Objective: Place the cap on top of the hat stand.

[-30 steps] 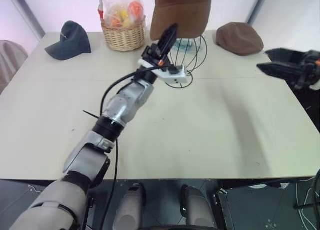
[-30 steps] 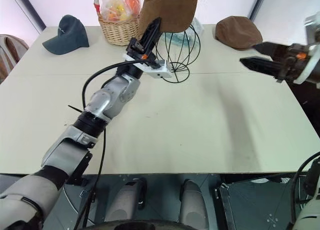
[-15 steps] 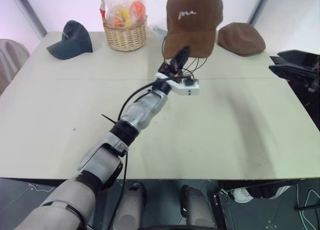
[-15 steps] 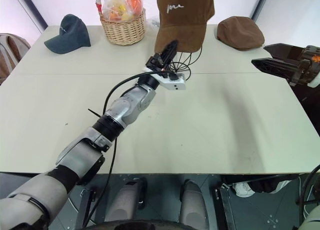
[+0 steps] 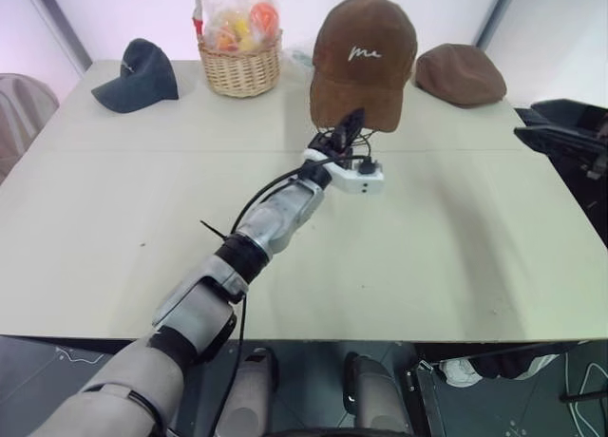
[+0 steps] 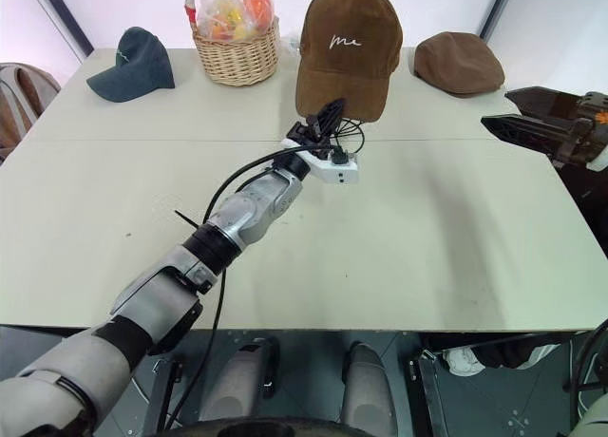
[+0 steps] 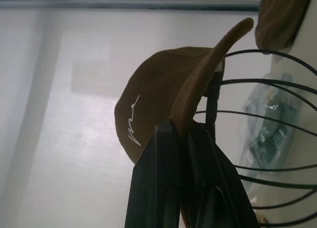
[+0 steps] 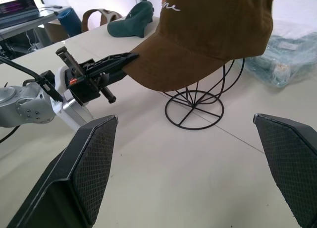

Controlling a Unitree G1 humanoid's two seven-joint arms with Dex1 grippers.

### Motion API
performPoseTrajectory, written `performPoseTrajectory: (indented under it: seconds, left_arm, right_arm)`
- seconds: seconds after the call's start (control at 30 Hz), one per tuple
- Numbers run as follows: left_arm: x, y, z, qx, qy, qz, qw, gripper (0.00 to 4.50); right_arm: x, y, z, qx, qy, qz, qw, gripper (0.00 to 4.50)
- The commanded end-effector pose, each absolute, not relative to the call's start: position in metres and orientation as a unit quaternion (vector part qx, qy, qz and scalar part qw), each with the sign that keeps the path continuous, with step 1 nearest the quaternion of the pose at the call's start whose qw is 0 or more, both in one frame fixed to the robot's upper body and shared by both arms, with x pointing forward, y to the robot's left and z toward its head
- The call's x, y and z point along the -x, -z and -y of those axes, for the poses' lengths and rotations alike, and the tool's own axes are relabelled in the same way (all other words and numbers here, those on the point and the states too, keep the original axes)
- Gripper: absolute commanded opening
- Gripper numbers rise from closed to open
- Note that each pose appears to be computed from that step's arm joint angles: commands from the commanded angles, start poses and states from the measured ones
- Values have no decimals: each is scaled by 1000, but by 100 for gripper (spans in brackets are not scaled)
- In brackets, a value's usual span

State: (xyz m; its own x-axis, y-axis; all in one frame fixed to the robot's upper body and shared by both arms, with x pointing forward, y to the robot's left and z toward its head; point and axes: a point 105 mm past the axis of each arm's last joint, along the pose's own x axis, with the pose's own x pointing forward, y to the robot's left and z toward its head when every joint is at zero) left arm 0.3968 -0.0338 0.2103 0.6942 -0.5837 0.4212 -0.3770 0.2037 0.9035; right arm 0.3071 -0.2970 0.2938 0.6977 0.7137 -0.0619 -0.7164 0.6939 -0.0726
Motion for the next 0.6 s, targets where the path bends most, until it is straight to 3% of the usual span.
performPoseTrajectory:
  seconds: [0.03,0.6]
  left_arm:
    - [-385,-206,45,-614,102,387,680,3]
    - [-377,-189,53,-600,146,364,698,3]
  right_arm:
    - [-304,-306,297,56,-389,13,919,450]
    - [-305,-304,297,53,-389,11,919,450]
